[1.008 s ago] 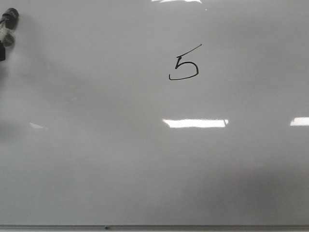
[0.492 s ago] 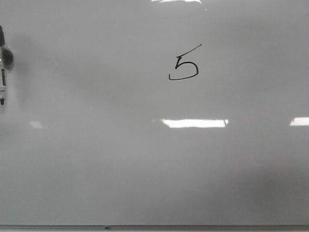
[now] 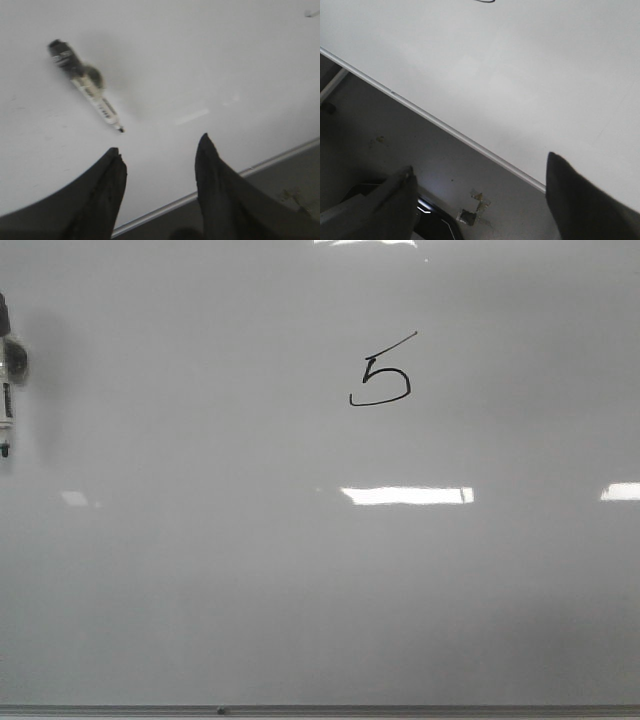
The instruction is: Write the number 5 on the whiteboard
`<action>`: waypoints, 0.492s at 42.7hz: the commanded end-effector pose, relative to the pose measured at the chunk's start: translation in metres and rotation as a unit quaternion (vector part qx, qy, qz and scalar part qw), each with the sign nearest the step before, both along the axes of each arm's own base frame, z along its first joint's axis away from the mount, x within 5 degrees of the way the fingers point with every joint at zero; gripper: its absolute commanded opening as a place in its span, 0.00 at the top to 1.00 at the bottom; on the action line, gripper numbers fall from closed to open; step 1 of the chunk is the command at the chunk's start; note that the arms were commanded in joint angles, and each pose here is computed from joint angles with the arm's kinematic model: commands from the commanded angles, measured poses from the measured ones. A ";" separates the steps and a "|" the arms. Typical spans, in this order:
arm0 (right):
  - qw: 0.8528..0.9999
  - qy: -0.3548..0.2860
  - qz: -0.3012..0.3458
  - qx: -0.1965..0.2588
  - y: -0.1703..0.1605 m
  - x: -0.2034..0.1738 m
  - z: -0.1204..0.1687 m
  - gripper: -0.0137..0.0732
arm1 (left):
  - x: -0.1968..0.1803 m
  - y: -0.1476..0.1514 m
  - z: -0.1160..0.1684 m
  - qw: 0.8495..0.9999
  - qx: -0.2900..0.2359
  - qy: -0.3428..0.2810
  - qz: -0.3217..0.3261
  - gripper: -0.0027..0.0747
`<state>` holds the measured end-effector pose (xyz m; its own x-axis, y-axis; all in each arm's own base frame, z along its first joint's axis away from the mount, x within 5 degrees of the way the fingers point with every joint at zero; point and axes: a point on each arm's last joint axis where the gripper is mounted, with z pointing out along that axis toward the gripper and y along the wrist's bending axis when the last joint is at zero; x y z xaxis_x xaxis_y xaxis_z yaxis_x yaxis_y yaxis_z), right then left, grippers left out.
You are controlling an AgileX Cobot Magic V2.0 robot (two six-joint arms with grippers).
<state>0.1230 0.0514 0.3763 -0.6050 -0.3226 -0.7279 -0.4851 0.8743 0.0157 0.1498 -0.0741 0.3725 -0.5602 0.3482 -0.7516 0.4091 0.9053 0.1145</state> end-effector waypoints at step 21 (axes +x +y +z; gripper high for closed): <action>0.993 -0.109 -0.018 0.040 -0.009 -0.025 0.013 0.54 | -0.032 -0.022 0.025 0.989 -0.062 -0.052 -0.125 0.59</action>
